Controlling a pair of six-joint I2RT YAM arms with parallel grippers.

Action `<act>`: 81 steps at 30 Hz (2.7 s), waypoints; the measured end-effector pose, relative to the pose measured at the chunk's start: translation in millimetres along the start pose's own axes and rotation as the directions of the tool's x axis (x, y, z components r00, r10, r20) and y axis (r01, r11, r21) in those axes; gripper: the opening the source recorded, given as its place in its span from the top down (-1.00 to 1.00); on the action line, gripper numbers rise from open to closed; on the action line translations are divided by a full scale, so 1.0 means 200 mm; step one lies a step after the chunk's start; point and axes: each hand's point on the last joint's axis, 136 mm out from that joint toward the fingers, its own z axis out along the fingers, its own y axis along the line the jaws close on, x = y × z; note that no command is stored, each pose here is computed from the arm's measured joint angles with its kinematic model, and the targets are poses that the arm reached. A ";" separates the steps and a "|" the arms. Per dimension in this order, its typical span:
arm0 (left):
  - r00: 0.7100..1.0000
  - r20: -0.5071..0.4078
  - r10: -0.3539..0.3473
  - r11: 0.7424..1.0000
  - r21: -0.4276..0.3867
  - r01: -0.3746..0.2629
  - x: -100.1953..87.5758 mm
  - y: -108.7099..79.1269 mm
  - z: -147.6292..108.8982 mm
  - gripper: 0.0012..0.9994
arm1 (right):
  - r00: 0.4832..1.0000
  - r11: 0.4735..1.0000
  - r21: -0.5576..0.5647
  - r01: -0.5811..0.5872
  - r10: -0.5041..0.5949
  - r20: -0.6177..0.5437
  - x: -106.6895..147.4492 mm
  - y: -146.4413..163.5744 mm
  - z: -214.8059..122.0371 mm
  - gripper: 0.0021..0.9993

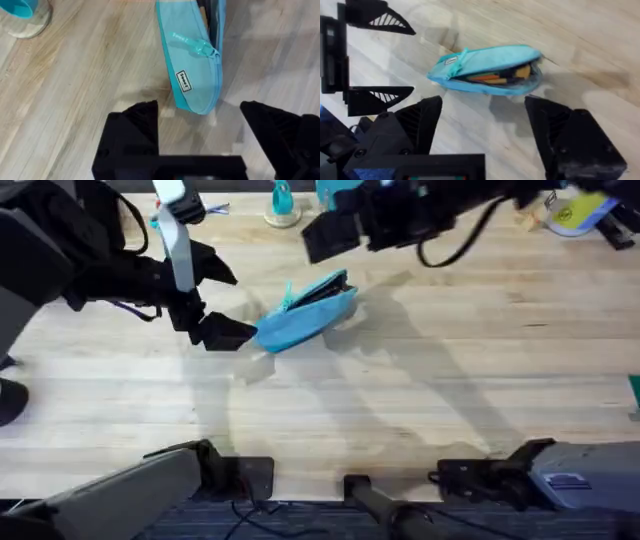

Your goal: Unzip the bag, pick up the pens from the table one at a time and place them inside, then zip the bag closed.

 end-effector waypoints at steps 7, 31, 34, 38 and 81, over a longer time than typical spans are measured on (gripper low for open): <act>1.000 0.000 0.000 1.000 0.000 0.000 0.00 0.00 0.00 -0.99 | 0.994 0.997 -0.050 0.054 -0.059 -0.089 0.07 0.07 0.18 -0.99; 1.000 0.000 0.000 1.000 0.000 0.000 0.00 0.00 0.00 -0.99 | 0.960 0.958 -0.125 0.259 -0.270 -0.076 0.06 0.20 0.51 -0.99; 1.000 0.000 0.000 1.000 0.000 0.000 0.00 0.00 0.00 -0.99 | 0.959 0.957 -0.124 0.264 -0.274 -0.075 0.06 0.20 0.55 -0.99; 1.000 0.000 0.001 1.000 -0.001 -0.001 0.00 0.00 0.00 -0.99 | 0.957 0.957 -0.124 0.261 -0.273 -0.097 0.09 0.19 0.60 -0.99; 1.000 0.000 0.000 1.000 0.000 0.000 0.00 0.00 0.00 -0.99 | 0.943 0.958 -0.147 0.245 -0.271 -0.195 0.23 0.25 0.72 -0.41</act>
